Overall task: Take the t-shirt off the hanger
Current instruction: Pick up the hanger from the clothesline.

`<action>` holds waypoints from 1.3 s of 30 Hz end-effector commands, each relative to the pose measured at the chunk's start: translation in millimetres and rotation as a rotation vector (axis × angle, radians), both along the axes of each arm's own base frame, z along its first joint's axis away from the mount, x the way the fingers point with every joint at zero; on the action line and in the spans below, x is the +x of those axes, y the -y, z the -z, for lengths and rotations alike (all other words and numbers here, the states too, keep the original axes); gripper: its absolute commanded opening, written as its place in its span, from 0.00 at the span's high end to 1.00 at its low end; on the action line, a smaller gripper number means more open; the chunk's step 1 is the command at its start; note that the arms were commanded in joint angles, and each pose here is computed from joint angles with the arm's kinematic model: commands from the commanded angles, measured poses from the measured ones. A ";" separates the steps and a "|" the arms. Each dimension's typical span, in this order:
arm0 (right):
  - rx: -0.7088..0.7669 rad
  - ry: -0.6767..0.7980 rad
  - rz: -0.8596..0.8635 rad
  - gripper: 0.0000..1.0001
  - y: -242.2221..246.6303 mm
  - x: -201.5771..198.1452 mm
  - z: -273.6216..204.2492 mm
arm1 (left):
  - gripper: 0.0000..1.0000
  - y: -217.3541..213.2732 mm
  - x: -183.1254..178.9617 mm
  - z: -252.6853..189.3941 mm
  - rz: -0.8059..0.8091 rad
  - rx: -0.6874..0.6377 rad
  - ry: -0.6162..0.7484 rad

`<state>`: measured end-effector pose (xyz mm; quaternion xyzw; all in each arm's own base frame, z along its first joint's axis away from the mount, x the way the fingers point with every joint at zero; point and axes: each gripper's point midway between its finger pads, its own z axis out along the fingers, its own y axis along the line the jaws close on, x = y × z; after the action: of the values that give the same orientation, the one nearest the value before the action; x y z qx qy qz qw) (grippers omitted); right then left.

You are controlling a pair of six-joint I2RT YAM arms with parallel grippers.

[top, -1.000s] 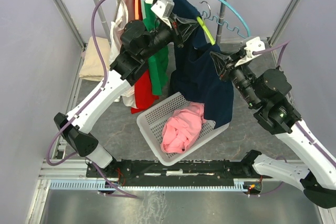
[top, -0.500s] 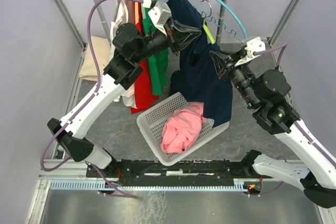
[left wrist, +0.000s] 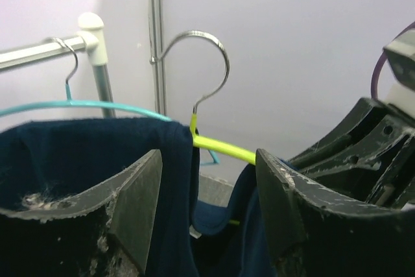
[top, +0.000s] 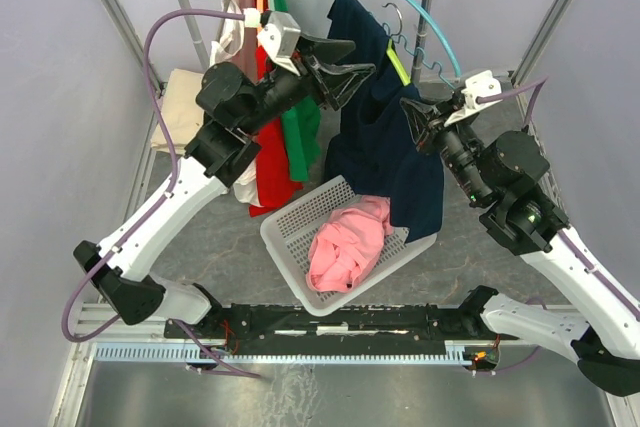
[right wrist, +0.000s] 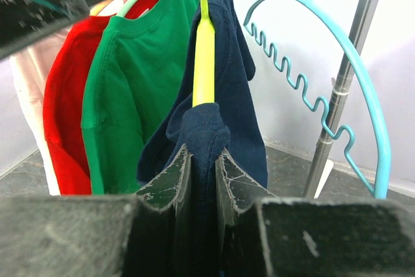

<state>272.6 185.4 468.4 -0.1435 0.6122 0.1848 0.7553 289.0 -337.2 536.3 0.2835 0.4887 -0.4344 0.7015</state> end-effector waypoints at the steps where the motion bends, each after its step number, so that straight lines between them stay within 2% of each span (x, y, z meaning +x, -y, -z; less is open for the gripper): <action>1: 0.062 0.104 -0.039 0.98 -0.2 -9.8 -35.3 | 0.33 -22.1 -13.6 -47.8 -0.060 -0.109 0.172; 11: 0.040 0.091 -0.087 0.98 -10.7 -10.9 -32.2 | 0.30 -2.2 7.8 -46.4 -0.065 -0.084 0.196; 23: 0.036 0.098 -0.132 0.98 -17.3 -15.7 -33.2 | 0.31 10.7 25.1 -29.7 -0.103 -0.011 0.201; 27: 0.047 0.101 -0.135 0.98 -17.0 -16.8 -35.4 | 0.39 12.0 29.5 -23.7 -0.123 0.005 0.188; 33: 0.061 0.104 -0.131 0.98 -15.4 -17.4 -39.0 | 0.59 10.8 35.1 -18.6 -0.156 0.026 0.175; 39: 0.066 0.107 -0.137 0.98 -16.0 -18.2 -41.4 | 0.68 14.1 39.3 -12.6 -0.163 0.046 0.162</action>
<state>267.7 209.7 453.4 -0.1963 0.6183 0.2170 0.7294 328.4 -357.8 525.8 0.2966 0.4842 -0.3627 0.7389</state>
